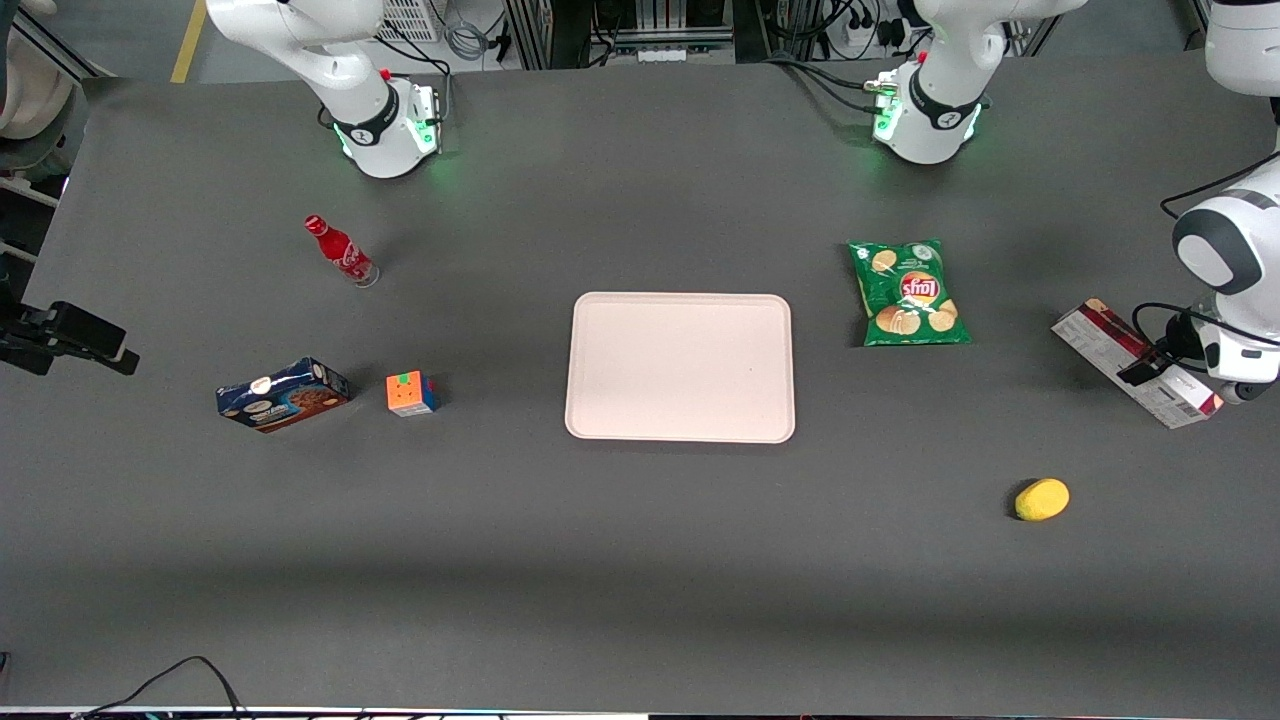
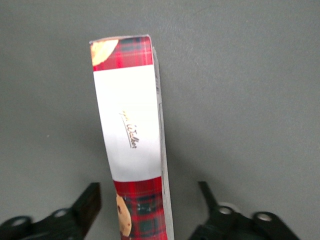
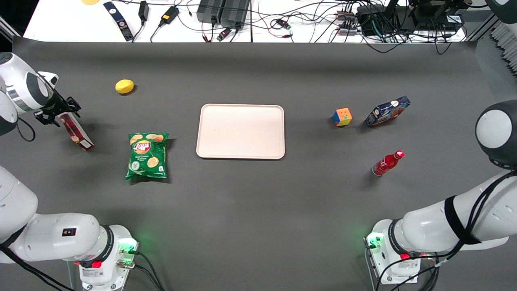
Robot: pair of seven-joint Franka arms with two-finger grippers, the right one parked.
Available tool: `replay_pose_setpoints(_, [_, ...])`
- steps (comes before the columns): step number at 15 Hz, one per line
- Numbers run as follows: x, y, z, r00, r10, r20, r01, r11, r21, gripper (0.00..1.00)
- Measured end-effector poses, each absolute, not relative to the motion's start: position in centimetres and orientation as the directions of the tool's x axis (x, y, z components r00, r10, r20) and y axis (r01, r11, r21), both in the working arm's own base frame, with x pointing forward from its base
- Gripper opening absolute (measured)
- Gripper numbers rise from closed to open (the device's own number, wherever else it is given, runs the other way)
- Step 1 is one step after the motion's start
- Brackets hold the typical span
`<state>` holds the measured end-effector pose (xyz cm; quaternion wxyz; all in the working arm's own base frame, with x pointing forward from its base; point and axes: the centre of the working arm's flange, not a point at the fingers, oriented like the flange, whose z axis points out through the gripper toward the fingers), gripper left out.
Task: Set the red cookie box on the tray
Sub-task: 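Close the left gripper on the cookie box's end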
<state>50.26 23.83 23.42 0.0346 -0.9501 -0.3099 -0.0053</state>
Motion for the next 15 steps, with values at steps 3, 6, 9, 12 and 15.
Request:
replay_pose_setpoints(3, [50.3,23.9,22.8,0.825,0.564,0.038,0.565,-0.823,-0.065,0.62])
replay_pose_setpoints(6, [50.3,24.0,22.2,0.835,0.549,0.038,0.55,-0.832,-0.068,0.42])
replay_pose_setpoints(9, [50.5,24.1,22.3,0.854,0.519,0.041,0.52,-0.851,-0.068,0.17])
replay_pose_setpoints(12, [51.1,24.1,23.0,0.9,0.435,0.014,0.435,-0.898,-0.067,0.17])
replay_pose_setpoints(15, [53.3,23.7,26.4,0.932,0.352,-0.085,0.35,-0.936,-0.034,0.17])
